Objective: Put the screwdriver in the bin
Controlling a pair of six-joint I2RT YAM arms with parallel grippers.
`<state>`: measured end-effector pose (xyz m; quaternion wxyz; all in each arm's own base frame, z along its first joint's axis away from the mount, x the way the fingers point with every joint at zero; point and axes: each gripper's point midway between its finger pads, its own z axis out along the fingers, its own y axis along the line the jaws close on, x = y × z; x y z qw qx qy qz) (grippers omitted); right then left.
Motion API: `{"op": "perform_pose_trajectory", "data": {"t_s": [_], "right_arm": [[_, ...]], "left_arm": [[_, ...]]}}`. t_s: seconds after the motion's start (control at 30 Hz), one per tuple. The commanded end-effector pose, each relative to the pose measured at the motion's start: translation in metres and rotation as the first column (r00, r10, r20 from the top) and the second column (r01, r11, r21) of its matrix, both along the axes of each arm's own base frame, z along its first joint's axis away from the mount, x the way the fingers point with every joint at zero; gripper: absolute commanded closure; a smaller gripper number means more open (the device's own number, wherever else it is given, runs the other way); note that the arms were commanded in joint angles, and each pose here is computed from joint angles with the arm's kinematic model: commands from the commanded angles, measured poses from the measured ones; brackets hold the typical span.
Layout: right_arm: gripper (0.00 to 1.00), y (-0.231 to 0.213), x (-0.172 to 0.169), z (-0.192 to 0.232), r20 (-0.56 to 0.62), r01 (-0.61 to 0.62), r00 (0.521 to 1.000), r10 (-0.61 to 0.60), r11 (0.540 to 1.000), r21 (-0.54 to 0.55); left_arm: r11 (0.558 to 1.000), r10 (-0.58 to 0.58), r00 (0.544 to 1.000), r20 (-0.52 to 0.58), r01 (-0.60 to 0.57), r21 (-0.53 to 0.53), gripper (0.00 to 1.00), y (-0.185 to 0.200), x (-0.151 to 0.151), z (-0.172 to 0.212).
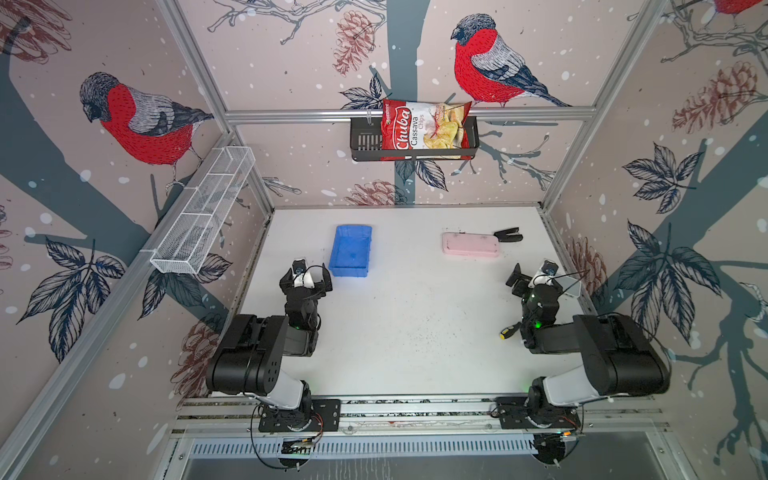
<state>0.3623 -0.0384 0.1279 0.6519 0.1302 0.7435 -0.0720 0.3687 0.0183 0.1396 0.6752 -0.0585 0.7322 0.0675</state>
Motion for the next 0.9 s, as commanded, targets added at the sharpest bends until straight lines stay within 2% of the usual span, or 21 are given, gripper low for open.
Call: {"op": "perform_pose_trajectory", "data": {"t_s": [0.0, 0.23, 0.33, 0.4, 0.47, 0.63, 0.8, 0.87], "right_arm": [[0.00, -0.002, 0.002, 0.015, 0.022, 0.017, 1.000, -0.017, 1.000, 0.003], [0.00, 0.007, 0.002, 0.047, 0.035, -0.037, 0.999, 0.036, 0.999, 0.010], [0.00, 0.011, 0.002, 0.062, 0.017, -0.051, 0.999, 0.051, 0.997, 0.049], [0.00, 0.010, 0.000, 0.069, -0.004, -0.039, 0.999, 0.039, 0.994, 0.098], [0.00, 0.012, -0.004, 0.074, -0.039, -0.037, 0.998, 0.043, 0.990, 0.138], [0.00, 0.023, -0.012, 0.086, -0.144, -0.059, 0.985, 0.093, 0.973, 0.223], [0.00, 0.038, -0.025, 0.076, -0.256, -0.094, 0.951, 0.175, 0.949, 0.300], [0.00, 0.036, -0.033, 0.062, -0.319, -0.033, 0.935, 0.155, 0.933, 0.358]], "left_arm": [[1.000, 0.025, 0.999, 0.033, -0.025, 0.001, 0.01, 0.002, -0.005, 0.013], [0.992, -0.079, 0.996, 0.048, 0.074, 0.101, 0.01, -0.028, -0.005, 0.047], [0.976, -0.169, 0.984, 0.059, 0.159, 0.146, 0.01, -0.052, -0.005, 0.067], [0.949, -0.280, 0.959, 0.052, 0.268, 0.167, 0.01, -0.075, -0.007, 0.077], [0.906, -0.403, 0.914, 0.045, 0.392, 0.157, 0.01, -0.100, -0.012, 0.085], [0.798, -0.593, 0.804, 0.026, 0.584, 0.146, 0.01, -0.154, -0.034, 0.085], [0.647, -0.759, 0.651, 0.024, 0.749, 0.144, 0.01, -0.211, -0.062, 0.085], [0.575, -0.814, 0.581, 0.017, 0.801, 0.169, 0.01, -0.234, -0.076, 0.081]]}}
